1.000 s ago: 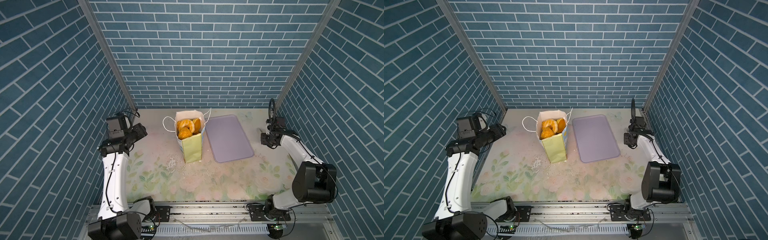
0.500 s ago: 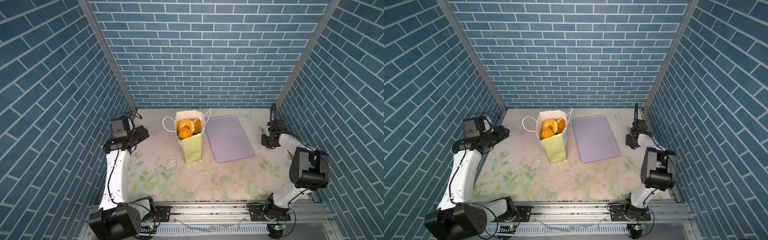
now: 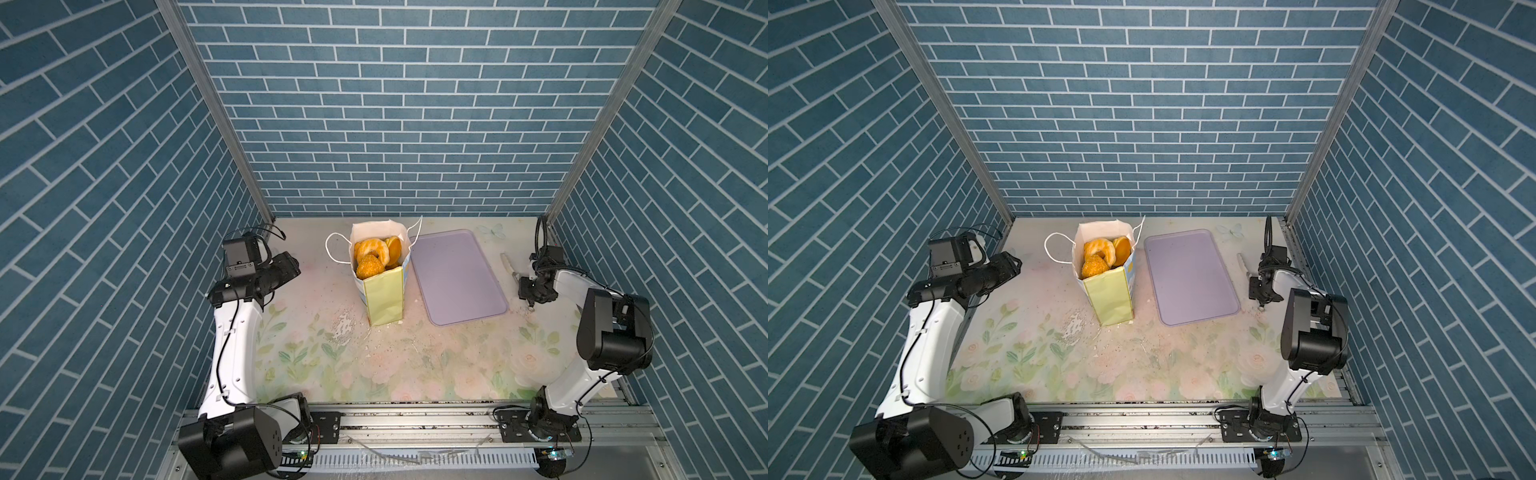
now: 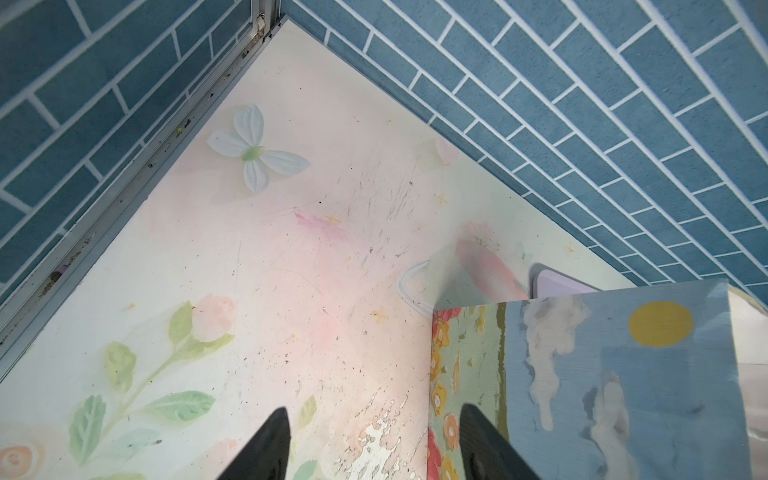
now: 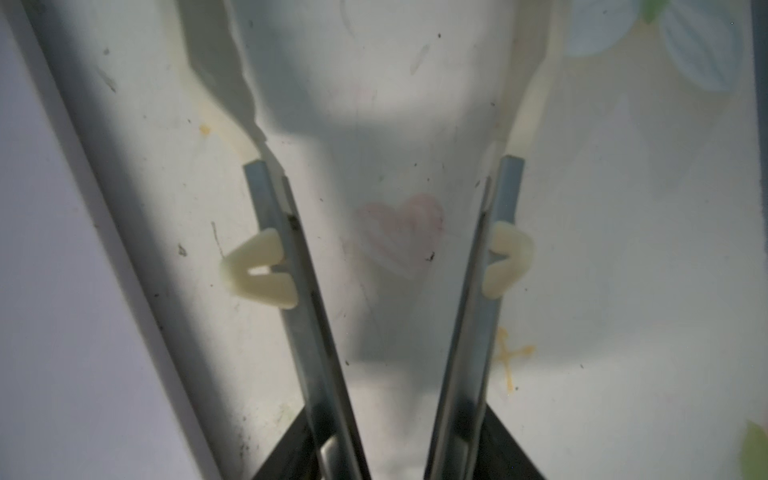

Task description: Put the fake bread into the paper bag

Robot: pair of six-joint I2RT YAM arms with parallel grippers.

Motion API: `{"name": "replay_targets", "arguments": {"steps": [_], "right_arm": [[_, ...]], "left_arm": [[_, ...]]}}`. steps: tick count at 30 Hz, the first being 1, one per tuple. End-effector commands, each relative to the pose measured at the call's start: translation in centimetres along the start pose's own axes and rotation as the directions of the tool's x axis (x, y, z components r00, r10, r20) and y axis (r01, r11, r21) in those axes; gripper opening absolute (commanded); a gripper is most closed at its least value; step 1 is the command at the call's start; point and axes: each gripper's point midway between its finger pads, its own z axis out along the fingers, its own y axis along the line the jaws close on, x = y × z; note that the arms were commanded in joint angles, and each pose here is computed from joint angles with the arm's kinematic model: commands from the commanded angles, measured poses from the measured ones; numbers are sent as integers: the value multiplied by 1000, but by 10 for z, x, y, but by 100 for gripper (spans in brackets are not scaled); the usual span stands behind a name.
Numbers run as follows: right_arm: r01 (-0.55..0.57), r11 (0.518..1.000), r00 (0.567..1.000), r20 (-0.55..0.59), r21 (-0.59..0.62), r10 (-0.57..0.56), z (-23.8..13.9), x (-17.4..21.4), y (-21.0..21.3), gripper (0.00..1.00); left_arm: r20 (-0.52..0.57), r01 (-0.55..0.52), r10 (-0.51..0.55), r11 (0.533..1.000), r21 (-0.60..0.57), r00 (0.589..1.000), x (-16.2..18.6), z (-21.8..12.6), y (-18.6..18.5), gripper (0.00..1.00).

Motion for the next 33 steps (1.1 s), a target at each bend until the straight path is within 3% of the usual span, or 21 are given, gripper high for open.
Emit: {"name": "replay_targets", "arguments": {"steps": [1,2,4,11,14,16,20,21,24,28,29,31,32,33], "right_arm": [[-30,998,999,32,63,28,-8,-3,-13,62],[-33,996,998,51,88,29,-14,-6,-17,65],[-53,990,993,108,132,39,-29,-14,-25,98],[-128,984,948,308,125,84,-66,-35,-28,99],[-133,991,868,485,17,108,-72,-39,-13,99],[-114,993,810,576,-22,106,-67,-31,-4,99],[-65,996,787,610,-61,89,-57,-21,12,99],[-46,997,750,657,-62,75,-63,-26,15,99],[28,998,706,708,-50,16,-68,-30,23,99],[54,997,616,787,-53,8,-61,-16,27,99],[67,996,603,798,-62,9,-61,-15,30,99],[61,997,655,755,-53,0,-54,-14,29,99],[74,996,656,755,-51,-10,-52,-19,32,99],[87,995,675,738,-51,-21,-50,-18,35,99]], "left_arm": [[47,-43,43,999,-2,998,-3,0,3,67],[66,-50,51,999,-12,997,-4,0,6,67],[107,-70,73,997,-32,992,-4,3,12,67],[225,-138,160,984,-111,961,1,25,38,67],[294,-200,234,969,-143,927,10,39,45,67],[339,-297,335,941,-160,879,21,51,42,67],[370,-397,437,899,-182,820,41,71,37,68],[375,-411,450,893,-183,811,45,77,36,68],[407,-427,461,887,-178,789,55,93,34,68],[466,-496,528,845,-202,710,67,107,20,69],[458,-502,535,841,-204,710,71,113,21,69],[447,-501,543,837,-220,711,79,125,27,69],[474,-500,545,835,-231,692,74,125,25,69],[443,-503,549,834,-229,709,76,125,25,70]]}}
